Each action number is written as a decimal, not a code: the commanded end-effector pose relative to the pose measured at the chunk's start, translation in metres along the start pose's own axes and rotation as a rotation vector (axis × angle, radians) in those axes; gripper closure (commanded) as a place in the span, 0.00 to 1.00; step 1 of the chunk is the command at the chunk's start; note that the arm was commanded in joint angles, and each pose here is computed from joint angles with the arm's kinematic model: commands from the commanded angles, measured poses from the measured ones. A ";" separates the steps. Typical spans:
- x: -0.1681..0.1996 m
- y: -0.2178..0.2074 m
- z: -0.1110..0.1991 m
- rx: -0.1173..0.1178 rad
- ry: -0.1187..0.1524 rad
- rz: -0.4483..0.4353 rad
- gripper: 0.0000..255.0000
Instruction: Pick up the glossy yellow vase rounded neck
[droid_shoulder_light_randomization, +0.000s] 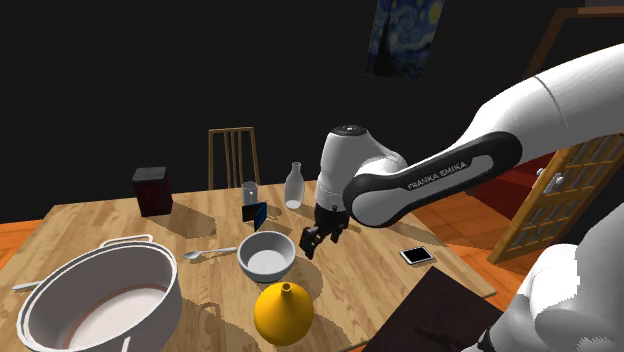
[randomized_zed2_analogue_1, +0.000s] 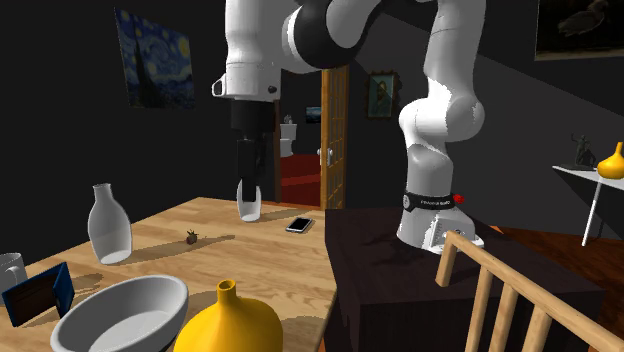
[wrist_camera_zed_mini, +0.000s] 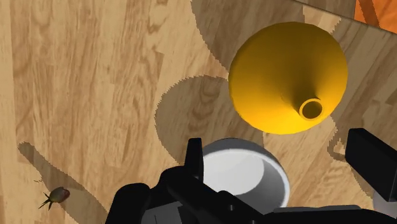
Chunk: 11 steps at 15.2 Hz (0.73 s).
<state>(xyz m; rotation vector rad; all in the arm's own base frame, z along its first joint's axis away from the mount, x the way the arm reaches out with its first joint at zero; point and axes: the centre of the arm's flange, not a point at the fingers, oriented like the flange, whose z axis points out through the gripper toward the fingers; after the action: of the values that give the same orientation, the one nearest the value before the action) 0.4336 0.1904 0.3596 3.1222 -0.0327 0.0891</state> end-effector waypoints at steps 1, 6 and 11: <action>0.004 -0.015 0.021 0.000 -0.007 0.002 0.00; 0.019 -0.053 0.073 -0.002 -0.024 0.004 0.00; 0.029 -0.081 0.118 -0.003 -0.037 0.006 0.00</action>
<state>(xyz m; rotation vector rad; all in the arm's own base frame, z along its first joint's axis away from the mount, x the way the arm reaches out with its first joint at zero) 0.4687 0.2629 0.2492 3.1207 -0.0420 0.0323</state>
